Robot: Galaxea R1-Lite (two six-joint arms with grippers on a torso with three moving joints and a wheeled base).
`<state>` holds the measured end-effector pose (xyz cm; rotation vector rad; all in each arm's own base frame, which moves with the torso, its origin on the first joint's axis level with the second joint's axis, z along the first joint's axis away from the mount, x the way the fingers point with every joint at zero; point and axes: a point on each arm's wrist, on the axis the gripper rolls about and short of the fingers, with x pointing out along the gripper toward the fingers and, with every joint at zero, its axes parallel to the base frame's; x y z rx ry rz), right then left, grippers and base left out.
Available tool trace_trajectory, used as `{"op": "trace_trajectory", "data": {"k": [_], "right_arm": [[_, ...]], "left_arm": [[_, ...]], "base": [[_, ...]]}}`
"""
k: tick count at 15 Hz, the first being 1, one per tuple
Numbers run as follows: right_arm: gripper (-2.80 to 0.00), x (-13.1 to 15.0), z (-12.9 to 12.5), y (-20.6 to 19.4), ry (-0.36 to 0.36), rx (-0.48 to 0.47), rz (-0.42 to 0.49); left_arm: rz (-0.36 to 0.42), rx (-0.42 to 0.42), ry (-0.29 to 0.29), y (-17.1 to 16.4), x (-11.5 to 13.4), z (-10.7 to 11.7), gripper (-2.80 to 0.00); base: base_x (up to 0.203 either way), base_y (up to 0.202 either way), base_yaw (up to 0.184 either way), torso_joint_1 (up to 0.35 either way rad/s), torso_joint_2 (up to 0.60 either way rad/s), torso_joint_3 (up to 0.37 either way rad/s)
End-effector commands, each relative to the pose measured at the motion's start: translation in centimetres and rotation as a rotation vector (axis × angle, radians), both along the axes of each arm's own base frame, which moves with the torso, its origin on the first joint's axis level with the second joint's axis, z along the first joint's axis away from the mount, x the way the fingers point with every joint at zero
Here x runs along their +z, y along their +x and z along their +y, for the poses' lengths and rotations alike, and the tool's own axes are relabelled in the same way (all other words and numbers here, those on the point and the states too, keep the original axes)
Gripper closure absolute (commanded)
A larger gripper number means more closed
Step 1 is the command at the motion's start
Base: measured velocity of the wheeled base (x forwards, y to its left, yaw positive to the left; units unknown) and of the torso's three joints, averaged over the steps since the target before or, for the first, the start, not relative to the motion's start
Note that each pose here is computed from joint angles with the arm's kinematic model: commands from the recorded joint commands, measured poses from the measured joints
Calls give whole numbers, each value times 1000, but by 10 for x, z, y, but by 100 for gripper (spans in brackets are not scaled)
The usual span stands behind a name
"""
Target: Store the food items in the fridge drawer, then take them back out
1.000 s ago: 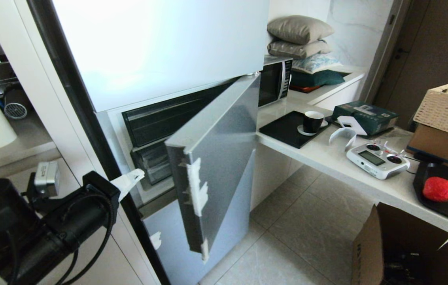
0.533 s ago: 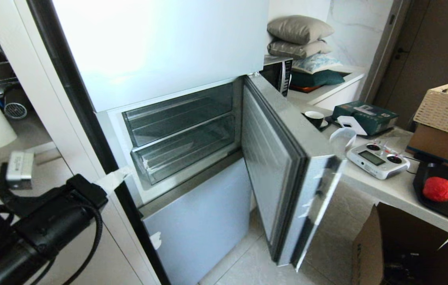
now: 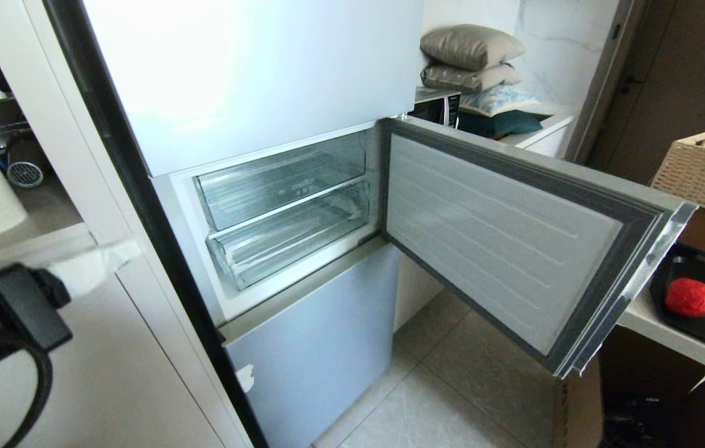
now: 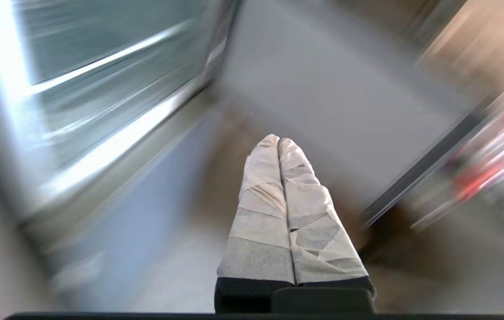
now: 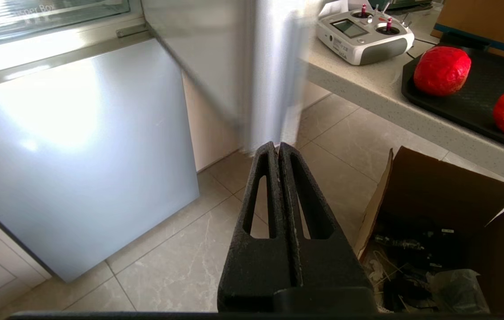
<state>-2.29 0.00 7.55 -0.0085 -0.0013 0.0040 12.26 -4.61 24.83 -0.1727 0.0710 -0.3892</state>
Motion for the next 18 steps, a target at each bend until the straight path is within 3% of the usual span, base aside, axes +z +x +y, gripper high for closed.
{"op": "trace_trajectory", "data": {"k": [1, 3, 5, 9, 10, 12, 15, 17, 18], "right_arm": [[0, 0, 0, 0, -1, 1, 0], [0, 0, 0, 0, -1, 1, 0], [0, 0, 0, 0, -1, 1, 0], [0, 0, 0, 0, -1, 1, 0], [0, 0, 0, 0, -1, 1, 0], [0, 0, 0, 0, -1, 1, 0], [0, 0, 0, 0, -1, 1, 0], [0, 0, 0, 0, -1, 1, 0], [0, 0, 0, 0, -1, 1, 0]], "left_arm": [[-88, 39, 270, -31, -20, 13, 0], [-141, 100, 298, -55, -28, 23, 0], [-192, 228, 287, -78, -34, 35, 0], [-211, 665, 308, -107, -51, 51, 0], [-230, 725, 309, -118, -62, 51, 0], [-177, 716, 328, -125, -100, 50, 0], [50, 521, 358, -120, -154, 47, 0], [207, 436, 366, -123, -170, 45, 0], [210, 417, 365, -124, -171, 45, 0]], "base": [[0, 0, 0, 0, 0, 0], [0, 0, 0, 0, 0, 0], [0, 0, 0, 0, 0, 0], [0, 0, 0, 0, 0, 0], [0, 0, 0, 0, 0, 0], [0, 0, 0, 0, 0, 0], [0, 0, 0, 0, 0, 0], [0, 0, 0, 0, 0, 0], [0, 0, 0, 0, 0, 0]]}}
